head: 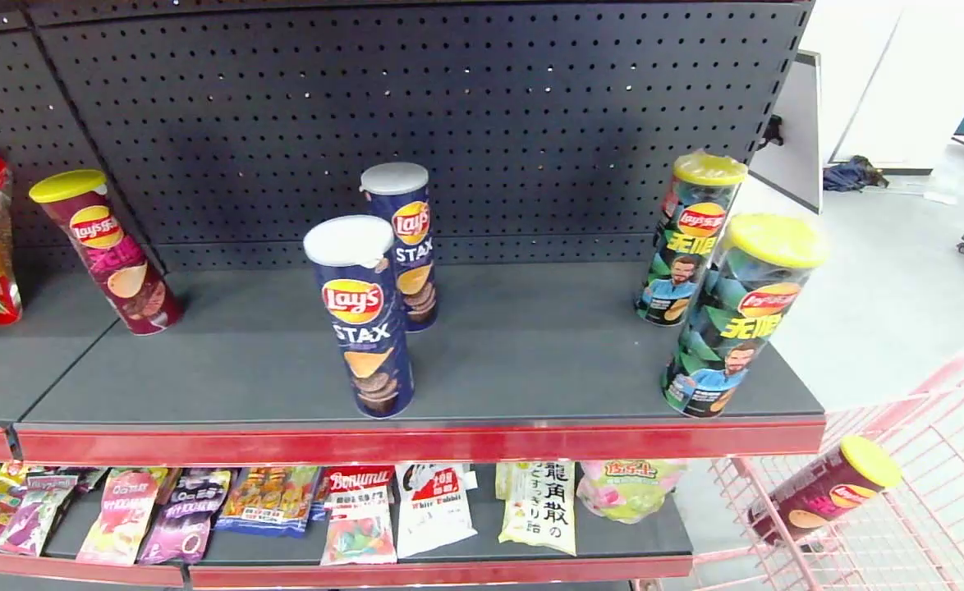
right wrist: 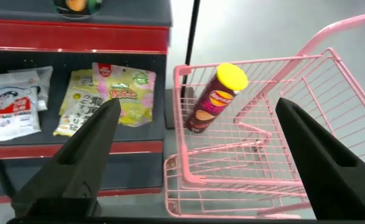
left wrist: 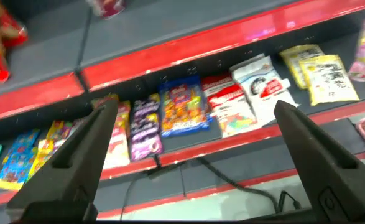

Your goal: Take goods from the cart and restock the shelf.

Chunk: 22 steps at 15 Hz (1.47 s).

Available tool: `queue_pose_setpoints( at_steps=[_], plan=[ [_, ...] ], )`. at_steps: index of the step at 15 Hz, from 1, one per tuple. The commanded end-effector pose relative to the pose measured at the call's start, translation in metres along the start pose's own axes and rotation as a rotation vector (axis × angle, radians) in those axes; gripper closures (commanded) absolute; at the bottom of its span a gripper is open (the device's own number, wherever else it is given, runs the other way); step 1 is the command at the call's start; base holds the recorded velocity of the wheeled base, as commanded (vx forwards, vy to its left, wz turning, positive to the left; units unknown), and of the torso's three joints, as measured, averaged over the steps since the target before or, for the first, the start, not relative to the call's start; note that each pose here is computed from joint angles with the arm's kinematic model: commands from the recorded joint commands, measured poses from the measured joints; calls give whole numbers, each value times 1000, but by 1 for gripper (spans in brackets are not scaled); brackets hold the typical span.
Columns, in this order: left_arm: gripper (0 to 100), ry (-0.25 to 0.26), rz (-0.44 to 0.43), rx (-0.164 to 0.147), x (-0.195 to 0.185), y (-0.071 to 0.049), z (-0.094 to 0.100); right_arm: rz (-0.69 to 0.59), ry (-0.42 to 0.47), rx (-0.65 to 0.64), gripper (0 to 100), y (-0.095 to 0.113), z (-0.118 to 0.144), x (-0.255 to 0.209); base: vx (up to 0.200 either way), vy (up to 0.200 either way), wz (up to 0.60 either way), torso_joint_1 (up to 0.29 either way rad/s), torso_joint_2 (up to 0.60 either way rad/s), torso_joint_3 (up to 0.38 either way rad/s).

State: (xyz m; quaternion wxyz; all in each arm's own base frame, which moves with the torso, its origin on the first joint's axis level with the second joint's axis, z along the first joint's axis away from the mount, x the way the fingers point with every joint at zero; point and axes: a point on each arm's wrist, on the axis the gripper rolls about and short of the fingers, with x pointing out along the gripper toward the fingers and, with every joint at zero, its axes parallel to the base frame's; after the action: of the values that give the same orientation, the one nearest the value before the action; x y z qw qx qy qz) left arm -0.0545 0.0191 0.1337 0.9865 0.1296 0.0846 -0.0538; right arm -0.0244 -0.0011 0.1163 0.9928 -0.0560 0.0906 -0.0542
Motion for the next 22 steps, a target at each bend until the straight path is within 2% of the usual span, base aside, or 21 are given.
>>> queue_pose_setpoints(
  at_steps=[1,10,15,17,22],
  plan=[
    [0,-7,-2,1,-1,0,-1,2,10,-14,0,0,-2,1,0,0,0,0,0,0],
    [0,-49,-19,2,-4,1,-6,-1,17,-19,0,1,-5,2,0,0,-600,3,3,4],
    [0,-64,-15,4,-5,1,-10,-28,19,-24,0,1,-10,2,0,0,0,-18,40,24],
    [0,-60,-18,26,-4,0,-13,-32,24,-25,0,1,-12,2,0,0,0,-137,332,195],
    [0,-50,-19,30,-2,-1,-16,-31,7,-24,0,2,-23,1,0,0,0,-145,368,224]
  ],
)
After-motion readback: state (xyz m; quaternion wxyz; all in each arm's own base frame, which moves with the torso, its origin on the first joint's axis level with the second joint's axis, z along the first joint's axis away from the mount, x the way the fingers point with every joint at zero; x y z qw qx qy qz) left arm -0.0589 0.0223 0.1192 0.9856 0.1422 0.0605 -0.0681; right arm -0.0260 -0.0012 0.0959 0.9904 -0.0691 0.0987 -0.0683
